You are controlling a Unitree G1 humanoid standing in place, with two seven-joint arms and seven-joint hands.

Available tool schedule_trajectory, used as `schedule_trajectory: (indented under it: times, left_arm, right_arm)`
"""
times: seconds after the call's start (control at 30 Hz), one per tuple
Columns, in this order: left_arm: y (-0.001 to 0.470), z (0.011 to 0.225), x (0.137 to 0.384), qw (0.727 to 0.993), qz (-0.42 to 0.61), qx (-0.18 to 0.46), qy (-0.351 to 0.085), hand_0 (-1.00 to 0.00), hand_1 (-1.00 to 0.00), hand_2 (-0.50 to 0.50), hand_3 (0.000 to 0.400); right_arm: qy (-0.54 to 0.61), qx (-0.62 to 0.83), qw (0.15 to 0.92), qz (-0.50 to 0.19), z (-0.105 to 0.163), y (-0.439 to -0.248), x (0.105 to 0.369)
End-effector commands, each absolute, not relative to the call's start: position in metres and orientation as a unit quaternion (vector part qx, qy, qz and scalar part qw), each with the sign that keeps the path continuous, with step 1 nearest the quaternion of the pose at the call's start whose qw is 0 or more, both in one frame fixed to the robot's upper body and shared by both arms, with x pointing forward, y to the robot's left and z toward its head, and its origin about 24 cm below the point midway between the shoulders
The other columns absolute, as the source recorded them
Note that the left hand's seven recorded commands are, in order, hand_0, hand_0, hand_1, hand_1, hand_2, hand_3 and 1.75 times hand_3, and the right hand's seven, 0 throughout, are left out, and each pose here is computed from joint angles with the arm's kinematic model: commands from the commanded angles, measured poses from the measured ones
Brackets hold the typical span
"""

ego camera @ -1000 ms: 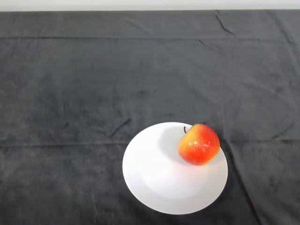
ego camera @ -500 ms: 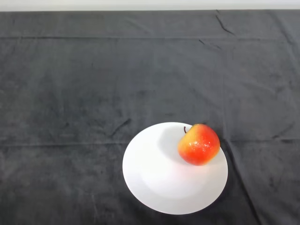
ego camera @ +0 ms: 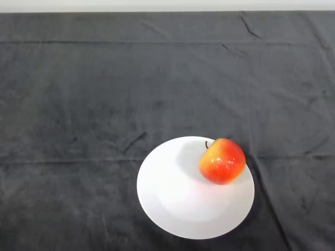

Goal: Move the apple to the plate

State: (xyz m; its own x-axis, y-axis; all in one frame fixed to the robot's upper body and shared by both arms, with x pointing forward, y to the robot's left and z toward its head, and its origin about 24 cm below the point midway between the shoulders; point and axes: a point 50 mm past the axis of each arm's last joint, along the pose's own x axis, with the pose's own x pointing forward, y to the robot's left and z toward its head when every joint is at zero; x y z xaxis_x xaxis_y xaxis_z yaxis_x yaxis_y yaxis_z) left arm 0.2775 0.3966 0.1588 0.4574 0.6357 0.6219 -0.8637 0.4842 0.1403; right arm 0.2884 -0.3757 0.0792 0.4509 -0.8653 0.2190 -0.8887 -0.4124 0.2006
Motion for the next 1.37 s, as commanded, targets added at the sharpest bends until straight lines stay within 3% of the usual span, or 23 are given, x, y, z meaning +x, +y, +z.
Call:
schedule_trajectory:
  times: [0.03, 1.37]
  left_arm:
    - [0.4024, 0.1606, 0.2738, 0.819, 0.466, 0.223, -0.249, 0.00, 0.00, 0.00, 0.000]
    - [0.4062, 0.1596, 0.2707, 0.821, 0.466, 0.222, -0.244, 0.00, 0.00, 0.00, 0.000]
  right_arm:
    - [-0.535, 0.831, 0.144, 0.050, 0.0853, -0.3855, 0.2827]
    - [-0.535, 0.831, 0.144, 0.050, 0.0853, -0.3855, 0.2827]
